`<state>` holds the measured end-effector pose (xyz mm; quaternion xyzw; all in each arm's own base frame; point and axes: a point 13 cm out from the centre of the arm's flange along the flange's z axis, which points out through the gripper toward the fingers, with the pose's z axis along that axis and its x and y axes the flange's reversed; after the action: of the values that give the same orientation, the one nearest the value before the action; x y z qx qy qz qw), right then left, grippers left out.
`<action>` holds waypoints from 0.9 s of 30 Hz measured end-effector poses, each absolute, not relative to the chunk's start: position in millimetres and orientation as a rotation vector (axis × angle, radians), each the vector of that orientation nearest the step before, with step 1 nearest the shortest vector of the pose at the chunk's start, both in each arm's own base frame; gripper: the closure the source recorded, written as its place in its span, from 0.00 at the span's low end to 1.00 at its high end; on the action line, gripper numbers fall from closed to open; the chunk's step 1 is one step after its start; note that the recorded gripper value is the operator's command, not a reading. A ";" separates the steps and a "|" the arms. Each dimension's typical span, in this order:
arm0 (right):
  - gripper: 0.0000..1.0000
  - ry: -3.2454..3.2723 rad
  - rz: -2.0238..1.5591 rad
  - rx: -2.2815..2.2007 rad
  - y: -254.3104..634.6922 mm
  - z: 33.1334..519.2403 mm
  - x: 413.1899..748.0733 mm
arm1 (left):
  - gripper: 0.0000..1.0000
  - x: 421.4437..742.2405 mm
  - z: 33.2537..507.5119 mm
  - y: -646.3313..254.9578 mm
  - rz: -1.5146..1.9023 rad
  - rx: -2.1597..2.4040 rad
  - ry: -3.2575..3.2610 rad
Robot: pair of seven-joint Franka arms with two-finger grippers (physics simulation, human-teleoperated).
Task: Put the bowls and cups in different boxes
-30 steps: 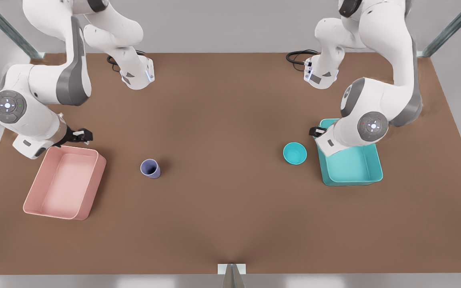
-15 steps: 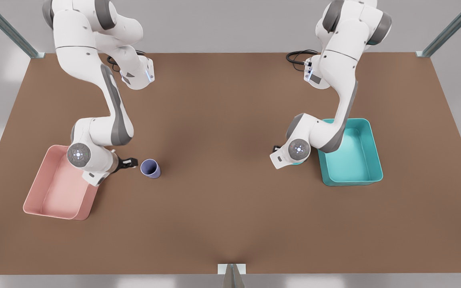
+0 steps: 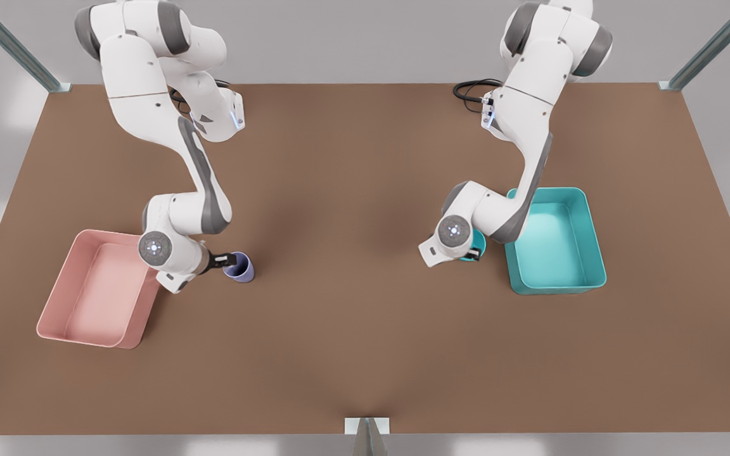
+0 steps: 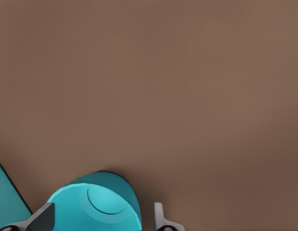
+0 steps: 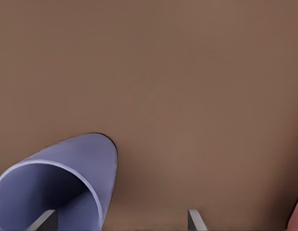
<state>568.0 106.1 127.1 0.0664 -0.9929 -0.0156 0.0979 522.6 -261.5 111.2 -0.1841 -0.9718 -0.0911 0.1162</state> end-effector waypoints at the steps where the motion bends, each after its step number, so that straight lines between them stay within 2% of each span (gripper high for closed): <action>1: 0.00 -2.927 -0.041 0.193 105.8 117.9 565.7 | 0.00 521.0 108.8 -260.5 -0.278 -0.534 -2.844; 6: 0.00 -2.898 -0.033 0.170 105.7 91.6 561.9 | 0.00 492.1 106.4 -261.9 -0.293 -0.494 -2.830; 7: 0.05 -2.899 -0.034 0.166 105.7 90.4 562.2 | 0.00 485.2 105.9 -265.3 -0.285 -0.490 -2.834; 8: 0.15 -2.898 -0.034 0.163 106.1 88.2 563.0 | 0.00 481.3 104.7 -268.3 -0.276 -0.484 -2.840; 10: 0.53 -2.898 -0.035 0.162 107.1 86.0 564.7 | 0.00 470.6 93.2 -269.0 -0.269 -0.471 -2.843; 11: 0.67 -2.902 -0.038 0.165 109.3 88.2 567.3 | 0.00 468.1 88.3 -269.6 -0.264 -0.463 -2.849; 12: 0.75 -2.907 -0.044 0.171 112.4 90.9 569.9 | 0.00 467.7 84.4 -270.4 -0.259 -0.455 -2.856; 13: 0.79 -2.910 -0.055 0.178 116.8 93.5 571.9 | 0.00 467.5 80.5 -271.8 -0.255 -0.449 -2.862; 18: 0.79 -2.910 -0.055 0.211 125.2 103.3 577.8 | 0.00 468.2 49.9 -275.1 -0.245 -0.422 -2.878; 19: 0.79 -2.918 -0.057 0.217 126.9 110.1 583.3 | 0.31 469.8 47.7 -275.8 -0.243 -0.418 -2.886; 20: 0.79 -2.946 -0.067 0.232 132.0 132.4 599.8 | 0.51 471.8 46.9 -276.1 -0.243 -0.417 -2.895; 24: 0.79 -3.090 -0.072 0.303 117.3 266.1 666.7 | 0.68 478.2 47.7 -277.0 -0.258 -0.405 -2.925; 27: 0.79 -3.128 0.062 0.337 37.6 316.2 688.9 | 0.74 480.4 48.6 -278.9 -0.254 -0.385 -2.938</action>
<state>688.9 37.6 316.2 0.1070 -0.9941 0.0198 -0.0026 480.4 -278.9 48.6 -0.1290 -0.9844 -0.0850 0.0839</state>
